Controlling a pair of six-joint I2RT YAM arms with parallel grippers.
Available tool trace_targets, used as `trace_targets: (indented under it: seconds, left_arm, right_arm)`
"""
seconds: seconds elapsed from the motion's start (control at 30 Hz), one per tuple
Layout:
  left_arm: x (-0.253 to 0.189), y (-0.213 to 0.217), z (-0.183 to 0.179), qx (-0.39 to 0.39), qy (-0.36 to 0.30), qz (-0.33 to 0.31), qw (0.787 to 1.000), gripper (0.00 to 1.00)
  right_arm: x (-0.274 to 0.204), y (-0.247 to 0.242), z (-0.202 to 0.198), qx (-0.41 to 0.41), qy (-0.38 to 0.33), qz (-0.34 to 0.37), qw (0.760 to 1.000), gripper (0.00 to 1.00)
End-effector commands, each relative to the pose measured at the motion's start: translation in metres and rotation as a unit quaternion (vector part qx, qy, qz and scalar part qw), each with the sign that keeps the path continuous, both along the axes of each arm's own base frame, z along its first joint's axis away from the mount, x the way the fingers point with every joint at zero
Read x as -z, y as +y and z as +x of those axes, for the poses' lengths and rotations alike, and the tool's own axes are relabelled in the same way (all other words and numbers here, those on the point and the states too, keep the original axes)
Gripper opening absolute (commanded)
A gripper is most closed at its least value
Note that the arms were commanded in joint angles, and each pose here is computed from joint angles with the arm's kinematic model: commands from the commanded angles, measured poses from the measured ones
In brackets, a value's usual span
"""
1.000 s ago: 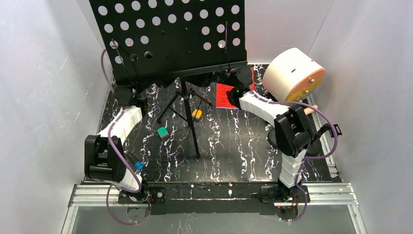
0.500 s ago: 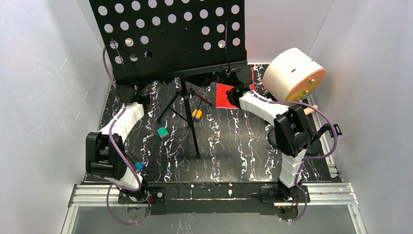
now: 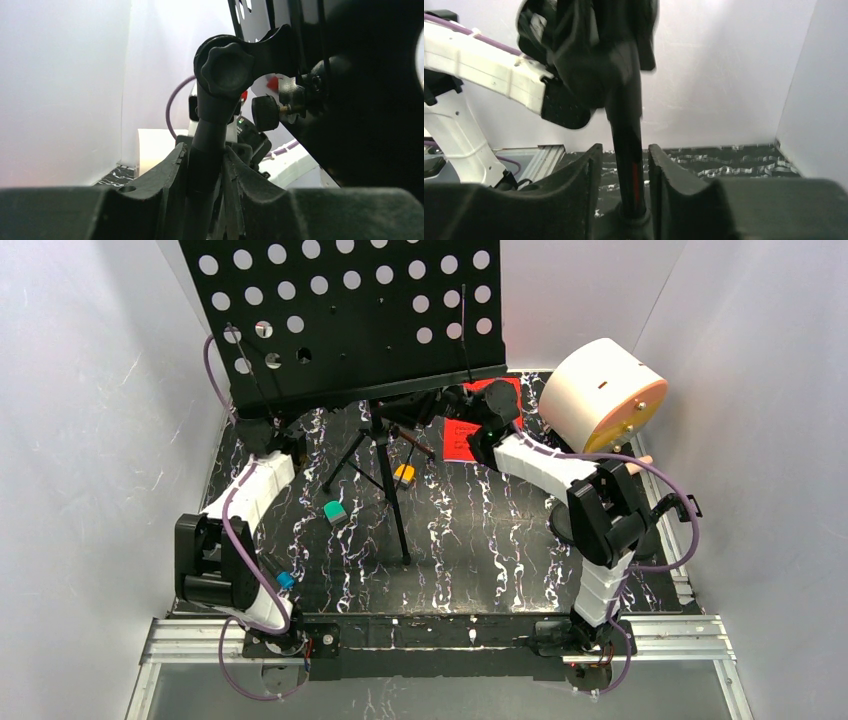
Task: Pack up the instrument practice props
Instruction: Unscrew the knob on the music stand, then close the music stand at the center of the board.
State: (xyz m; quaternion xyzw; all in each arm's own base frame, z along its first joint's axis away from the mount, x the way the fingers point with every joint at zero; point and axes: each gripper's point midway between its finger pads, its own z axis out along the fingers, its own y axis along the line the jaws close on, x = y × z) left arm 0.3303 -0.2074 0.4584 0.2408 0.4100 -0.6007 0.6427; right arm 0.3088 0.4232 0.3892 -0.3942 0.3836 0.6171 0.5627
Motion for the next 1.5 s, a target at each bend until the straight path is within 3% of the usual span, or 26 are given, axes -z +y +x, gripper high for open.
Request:
trace_targets:
  seconds: [0.0, 0.23, 0.43, 0.57, 1.07, 1.23, 1.33, 1.47]
  left_arm:
    - [-0.006, 0.001, -0.02, -0.014, -0.043, 0.02, 0.999, 0.0]
    - [-0.001, 0.003, -0.014, -0.045, -0.045, 0.035, 0.997, 0.0]
    - [0.006, 0.004, -0.009, -0.057, -0.039, 0.04, 0.997, 0.0]
    - [0.009, 0.004, -0.008, -0.061, -0.032, 0.04, 0.997, 0.0]
    - [0.039, 0.006, -0.004, -0.072, 0.008, 0.053, 0.996, 0.0]
    - [0.042, 0.006, -0.003, -0.074, 0.012, 0.056, 0.996, 0.0]
    - [0.045, 0.006, -0.002, -0.075, 0.016, 0.056, 0.995, 0.0]
    - [0.041, 0.006, -0.003, -0.077, 0.015, 0.055, 0.995, 0.0]
  right_arm:
    - [0.017, -0.013, 0.002, 0.044, 0.024, -0.023, 0.998, 0.5]
    - [0.026, -0.047, -0.007, 0.177, 0.011, -0.01, 0.984, 0.62]
    - [0.056, -0.044, -0.036, 0.276, 0.019, -0.033, 0.96, 0.64]
    - [0.081, -0.045, -0.051, 0.31, 0.064, -0.033, 0.948, 0.64]
    - [0.166, -0.022, -0.059, 0.382, 0.177, -0.152, 0.895, 0.65]
    - [0.181, -0.011, -0.062, 0.374, 0.191, -0.17, 0.891, 0.57]
    - [0.186, -0.005, -0.063, 0.367, 0.19, -0.177, 0.893, 0.45]
    - [0.18, 0.002, -0.063, 0.358, 0.182, -0.172, 0.899, 0.07]
